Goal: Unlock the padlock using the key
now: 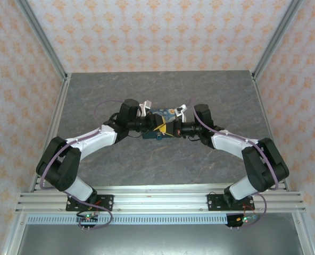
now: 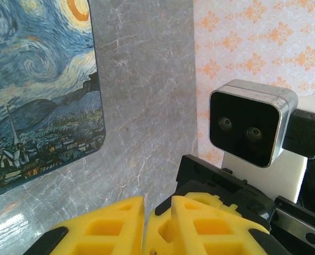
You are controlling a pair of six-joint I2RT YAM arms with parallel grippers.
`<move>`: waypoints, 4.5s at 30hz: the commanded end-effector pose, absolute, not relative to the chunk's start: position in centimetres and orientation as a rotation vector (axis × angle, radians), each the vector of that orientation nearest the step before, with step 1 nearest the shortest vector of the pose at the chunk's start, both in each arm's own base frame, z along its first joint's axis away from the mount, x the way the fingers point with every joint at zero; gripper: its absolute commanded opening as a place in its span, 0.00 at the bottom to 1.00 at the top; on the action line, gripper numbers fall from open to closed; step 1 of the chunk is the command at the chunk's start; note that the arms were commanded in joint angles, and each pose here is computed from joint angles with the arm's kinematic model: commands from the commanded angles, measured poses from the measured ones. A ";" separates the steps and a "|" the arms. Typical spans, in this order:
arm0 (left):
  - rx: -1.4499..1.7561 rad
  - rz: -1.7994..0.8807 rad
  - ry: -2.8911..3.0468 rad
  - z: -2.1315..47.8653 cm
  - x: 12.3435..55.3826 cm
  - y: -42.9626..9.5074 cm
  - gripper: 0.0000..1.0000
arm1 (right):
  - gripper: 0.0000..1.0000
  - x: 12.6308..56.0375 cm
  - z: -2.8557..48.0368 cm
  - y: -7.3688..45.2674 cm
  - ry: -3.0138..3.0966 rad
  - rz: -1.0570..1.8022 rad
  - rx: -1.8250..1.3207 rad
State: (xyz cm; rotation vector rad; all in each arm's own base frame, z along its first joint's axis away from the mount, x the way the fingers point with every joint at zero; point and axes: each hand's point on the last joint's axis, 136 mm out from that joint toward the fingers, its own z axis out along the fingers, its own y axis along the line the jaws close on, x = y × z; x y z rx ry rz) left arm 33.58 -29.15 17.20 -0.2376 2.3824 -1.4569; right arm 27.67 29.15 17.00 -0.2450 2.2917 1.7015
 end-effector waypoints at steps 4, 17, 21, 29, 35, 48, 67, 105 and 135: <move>-0.209 -1.479 2.375 17.4 33.2 -29.6 0.17 | 0.00 28.7 17.9 29.1 2.234 1.688 -0.261; -0.212 -1.439 2.377 17.5 33.3 -29.4 0.00 | 0.26 29.0 17.5 28.1 2.240 1.659 -0.197; -0.239 -1.364 2.352 18.2 34.0 -28.6 0.00 | 0.56 28.7 17.0 24.7 2.226 1.591 -0.058; -0.277 -1.291 2.263 20.1 36.0 -28.0 0.00 | 0.71 29.2 17.0 18.6 2.118 1.342 0.370; -0.387 -1.312 2.090 22.4 37.7 -27.0 0.00 | 0.70 30.6 20.0 19.4 1.903 1.372 0.519; -0.522 -1.346 1.839 26.3 37.4 -25.6 0.00 | 0.61 33.7 25.2 25.2 1.706 1.536 0.457; -0.615 -1.429 1.743 26.9 38.1 -26.0 0.00 | 0.47 33.8 27.9 28.7 1.581 1.738 0.394; -0.679 -1.384 1.723 25.9 38.1 -25.4 0.00 | 0.19 33.0 27.6 30.5 1.576 1.804 0.418; -0.709 -1.370 1.689 26.0 37.5 -24.3 0.00 | 0.00 33.5 25.8 29.6 1.596 1.743 0.492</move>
